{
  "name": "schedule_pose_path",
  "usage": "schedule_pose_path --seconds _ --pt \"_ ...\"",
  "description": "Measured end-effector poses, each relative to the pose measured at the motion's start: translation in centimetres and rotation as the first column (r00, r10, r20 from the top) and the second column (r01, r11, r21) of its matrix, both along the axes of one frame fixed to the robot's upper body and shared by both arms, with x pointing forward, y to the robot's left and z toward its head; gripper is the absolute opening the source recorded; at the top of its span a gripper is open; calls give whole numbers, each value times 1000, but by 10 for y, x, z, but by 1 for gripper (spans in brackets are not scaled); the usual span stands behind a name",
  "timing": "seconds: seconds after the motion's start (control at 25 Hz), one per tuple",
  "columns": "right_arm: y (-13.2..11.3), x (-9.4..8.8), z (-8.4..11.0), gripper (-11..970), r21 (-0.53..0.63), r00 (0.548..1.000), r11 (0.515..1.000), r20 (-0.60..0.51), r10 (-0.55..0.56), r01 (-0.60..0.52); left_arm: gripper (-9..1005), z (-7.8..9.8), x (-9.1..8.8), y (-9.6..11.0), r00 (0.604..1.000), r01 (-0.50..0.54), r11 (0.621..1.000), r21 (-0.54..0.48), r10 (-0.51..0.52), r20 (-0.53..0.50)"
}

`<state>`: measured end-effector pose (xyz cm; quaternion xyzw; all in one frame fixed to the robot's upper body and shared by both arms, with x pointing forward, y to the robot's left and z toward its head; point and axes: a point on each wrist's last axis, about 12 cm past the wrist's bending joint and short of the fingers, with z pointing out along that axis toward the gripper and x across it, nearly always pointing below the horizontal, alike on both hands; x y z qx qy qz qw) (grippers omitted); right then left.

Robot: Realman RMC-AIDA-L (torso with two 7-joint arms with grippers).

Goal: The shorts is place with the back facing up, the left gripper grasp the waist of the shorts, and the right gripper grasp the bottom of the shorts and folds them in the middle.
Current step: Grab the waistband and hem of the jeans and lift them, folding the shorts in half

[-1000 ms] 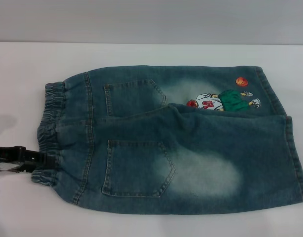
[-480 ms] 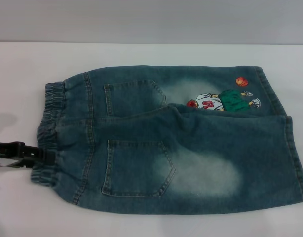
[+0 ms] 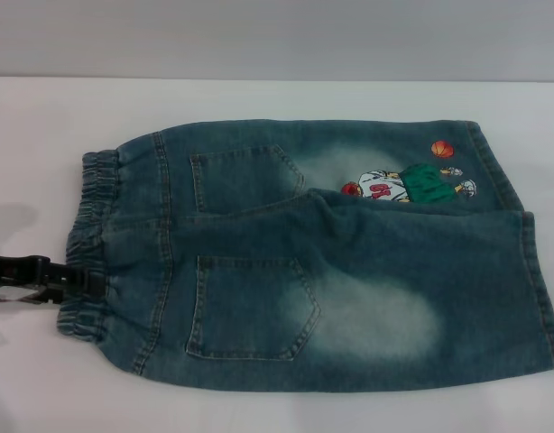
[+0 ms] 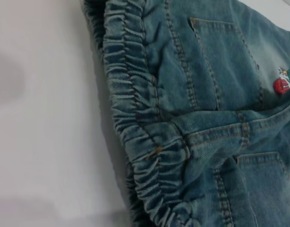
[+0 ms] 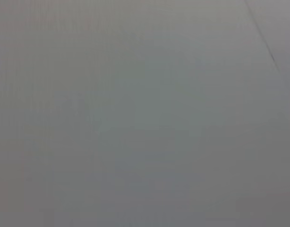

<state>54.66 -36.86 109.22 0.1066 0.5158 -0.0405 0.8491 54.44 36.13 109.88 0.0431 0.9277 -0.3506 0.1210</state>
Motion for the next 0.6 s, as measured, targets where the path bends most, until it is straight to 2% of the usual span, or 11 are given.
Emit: schedule_pose_path --seconds 0.6 --pt "0 1 1 469 -1 1000 1000 2 2 -2 709 -4 -6 1 1000 4 1000 1 -4 -17"
